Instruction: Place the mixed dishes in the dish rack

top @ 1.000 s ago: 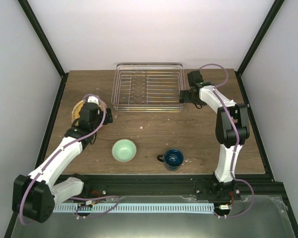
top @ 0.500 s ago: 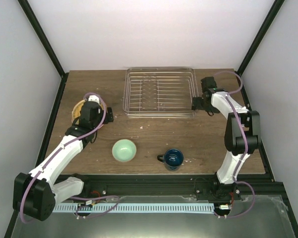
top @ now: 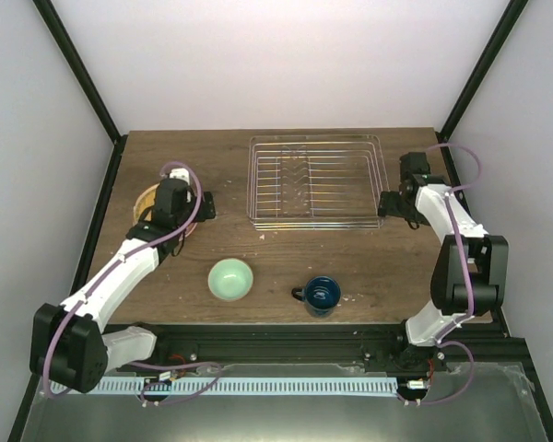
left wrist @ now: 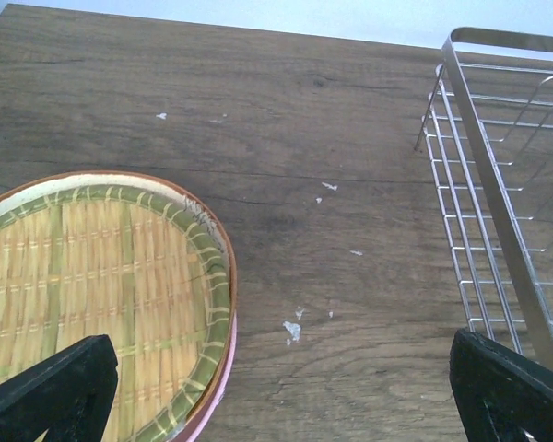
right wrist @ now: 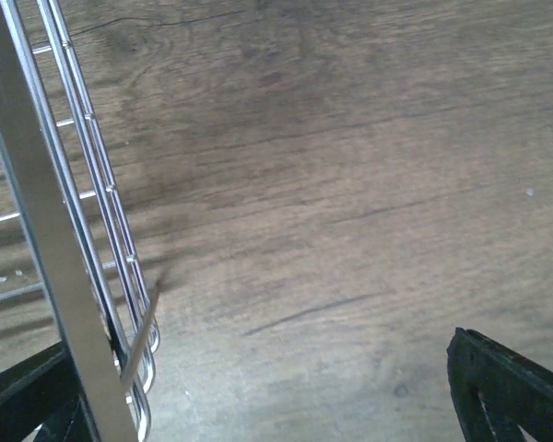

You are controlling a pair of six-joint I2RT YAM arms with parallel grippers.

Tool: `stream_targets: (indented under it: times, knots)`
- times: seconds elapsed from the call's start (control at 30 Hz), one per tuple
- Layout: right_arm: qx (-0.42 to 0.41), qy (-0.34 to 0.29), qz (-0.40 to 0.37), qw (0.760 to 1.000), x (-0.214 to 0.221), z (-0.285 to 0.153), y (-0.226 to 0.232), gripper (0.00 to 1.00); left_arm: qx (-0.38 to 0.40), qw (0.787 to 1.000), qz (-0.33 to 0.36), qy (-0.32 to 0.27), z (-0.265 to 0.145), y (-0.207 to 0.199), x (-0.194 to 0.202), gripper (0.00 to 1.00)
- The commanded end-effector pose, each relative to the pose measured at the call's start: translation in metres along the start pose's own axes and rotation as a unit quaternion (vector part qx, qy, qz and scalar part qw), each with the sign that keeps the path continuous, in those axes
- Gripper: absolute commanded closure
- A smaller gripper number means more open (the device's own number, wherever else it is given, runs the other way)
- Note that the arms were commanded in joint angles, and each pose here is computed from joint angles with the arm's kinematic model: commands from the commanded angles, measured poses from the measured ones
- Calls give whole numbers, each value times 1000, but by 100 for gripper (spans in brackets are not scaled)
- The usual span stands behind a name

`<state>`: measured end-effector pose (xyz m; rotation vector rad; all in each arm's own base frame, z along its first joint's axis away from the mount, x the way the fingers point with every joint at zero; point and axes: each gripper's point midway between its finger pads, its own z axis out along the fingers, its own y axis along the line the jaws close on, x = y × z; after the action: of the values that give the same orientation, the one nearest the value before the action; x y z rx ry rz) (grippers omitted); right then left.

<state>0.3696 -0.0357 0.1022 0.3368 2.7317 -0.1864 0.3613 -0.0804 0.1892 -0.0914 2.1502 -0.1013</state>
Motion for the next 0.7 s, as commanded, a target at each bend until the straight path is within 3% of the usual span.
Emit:
stream_targets:
  times: [0.0, 0.53, 0.67]
  knots:
    - [13, -7, 16, 1000, 2, -19, -17, 0, 22, 1000, 2, -16, 3, -13, -22, 0]
    - [-78, -78, 14, 994, -41, -39, 15, 0, 120, 993, -9, -3, 57, -73, -53, 0]
    - [-80, -46, 14, 996, -35, -17, 21, 0, 136, 991, -5, 4, 67, -88, -52, 0]
